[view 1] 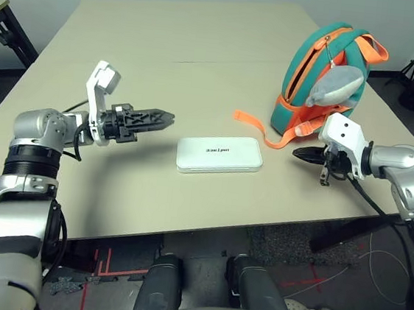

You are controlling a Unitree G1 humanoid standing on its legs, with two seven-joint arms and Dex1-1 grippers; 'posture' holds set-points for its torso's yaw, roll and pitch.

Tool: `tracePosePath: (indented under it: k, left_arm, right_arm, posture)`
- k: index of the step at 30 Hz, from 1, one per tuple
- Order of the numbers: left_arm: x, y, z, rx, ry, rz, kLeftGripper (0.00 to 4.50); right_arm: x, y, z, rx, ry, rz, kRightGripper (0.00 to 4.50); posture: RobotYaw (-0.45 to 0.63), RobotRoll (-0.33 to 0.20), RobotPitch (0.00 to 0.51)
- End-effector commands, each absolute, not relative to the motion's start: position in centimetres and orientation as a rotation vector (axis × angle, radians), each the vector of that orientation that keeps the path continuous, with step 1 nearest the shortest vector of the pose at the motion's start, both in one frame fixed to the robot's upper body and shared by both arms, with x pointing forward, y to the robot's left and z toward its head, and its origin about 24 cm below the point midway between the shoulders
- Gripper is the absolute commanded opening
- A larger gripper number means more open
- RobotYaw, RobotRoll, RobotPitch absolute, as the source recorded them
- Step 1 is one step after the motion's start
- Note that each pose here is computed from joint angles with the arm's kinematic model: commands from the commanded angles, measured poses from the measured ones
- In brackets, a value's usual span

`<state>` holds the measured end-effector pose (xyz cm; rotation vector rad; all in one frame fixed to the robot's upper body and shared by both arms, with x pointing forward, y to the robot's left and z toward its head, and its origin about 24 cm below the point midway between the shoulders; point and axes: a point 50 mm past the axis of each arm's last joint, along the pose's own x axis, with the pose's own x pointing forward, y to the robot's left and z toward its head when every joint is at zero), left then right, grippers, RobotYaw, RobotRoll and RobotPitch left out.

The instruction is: Put the pencil case into the backpack and zip it.

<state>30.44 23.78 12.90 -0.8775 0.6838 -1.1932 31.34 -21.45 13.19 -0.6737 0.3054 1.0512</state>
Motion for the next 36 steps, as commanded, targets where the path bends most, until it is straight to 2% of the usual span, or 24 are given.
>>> tracePosePath:
  k: [1,14,23,36]
  left_arm:
    - [30.5,24.0,12.5,-0.903,0.733,-1.201,4.50]
    - [30.7,24.7,9.6,-0.867,0.919,-1.046,4.50]
    - [31.0,24.3,8.5,-0.838,0.957,-1.000,4.50]
    - [31.4,25.3,7.5,-0.789,0.904,-0.850,4.50]
  right_arm:
    - [31.6,-20.9,13.0,-0.682,0.297,1.063,0.02]
    - [31.7,-20.8,12.7,-0.696,0.289,1.052,0.02]
    - [31.9,-21.0,12.7,-0.737,0.294,1.041,0.02]
    - [32.9,-20.6,12.5,-0.827,0.275,1.018,0.02]
  posture:
    - [-0.15,0.000,0.074]
    - [-0.16,0.000,0.073]
    - [-0.18,0.000,0.067]
    - [-0.17,0.000,0.064]
